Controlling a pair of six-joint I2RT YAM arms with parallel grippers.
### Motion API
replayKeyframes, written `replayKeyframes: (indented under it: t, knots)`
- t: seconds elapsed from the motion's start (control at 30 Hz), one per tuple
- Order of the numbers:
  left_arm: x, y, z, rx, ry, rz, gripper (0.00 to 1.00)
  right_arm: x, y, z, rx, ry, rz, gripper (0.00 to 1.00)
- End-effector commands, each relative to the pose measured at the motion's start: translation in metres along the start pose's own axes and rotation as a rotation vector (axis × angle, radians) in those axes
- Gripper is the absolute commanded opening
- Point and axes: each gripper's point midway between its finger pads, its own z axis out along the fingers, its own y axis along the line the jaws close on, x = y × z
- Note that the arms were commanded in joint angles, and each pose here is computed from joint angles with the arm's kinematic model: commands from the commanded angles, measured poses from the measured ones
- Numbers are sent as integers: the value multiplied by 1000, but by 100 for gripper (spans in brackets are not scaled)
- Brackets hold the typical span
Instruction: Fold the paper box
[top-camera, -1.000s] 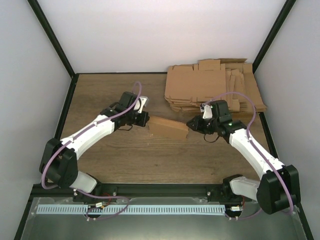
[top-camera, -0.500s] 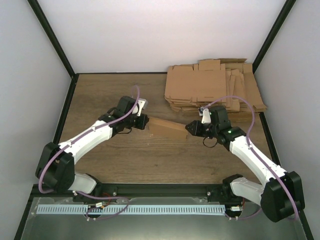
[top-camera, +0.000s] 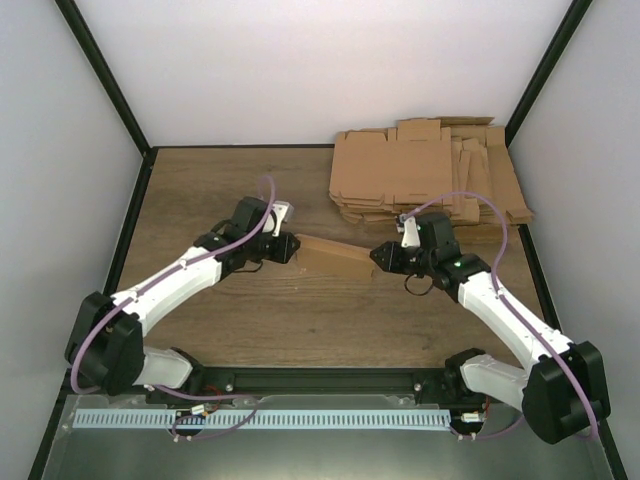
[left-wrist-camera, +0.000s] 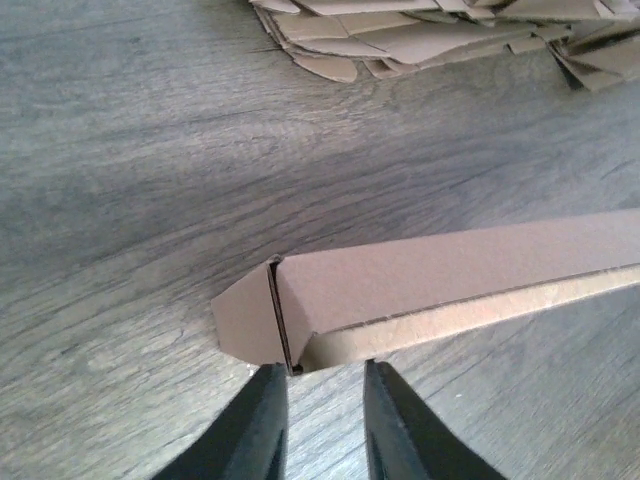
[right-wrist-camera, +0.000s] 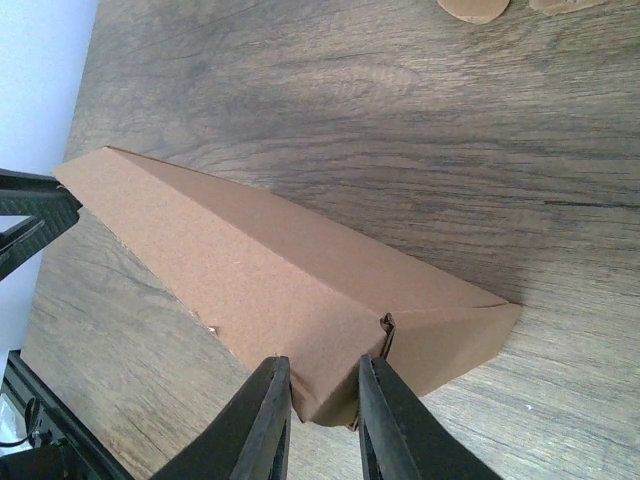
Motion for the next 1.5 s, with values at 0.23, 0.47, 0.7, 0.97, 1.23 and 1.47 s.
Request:
replayKeyframes:
  t: [0.23,0.47,0.7,0.97,1.23,1.47]
  knots:
    - [-33,-14,-58,-12,-155,4,56,41,-28,9,111,157,53,21]
    - [-52,-2,-100,-99,-328,-94,100,41,-27,8,107,154,44,21]
    - [-62,-4,-84,103,-168,-361,100,39,-25,8,104,153,39,21]
    - [-53,2,-70,217,-91,-457,100,38,-23,7,92,151,35,20]
    - [-37,-4,-50,304,-9,-495,100,36,-21,6,89,147,34,20]
    - [-28,1,-39,298,30,-578,100,35,-20,7,84,147,34,21]
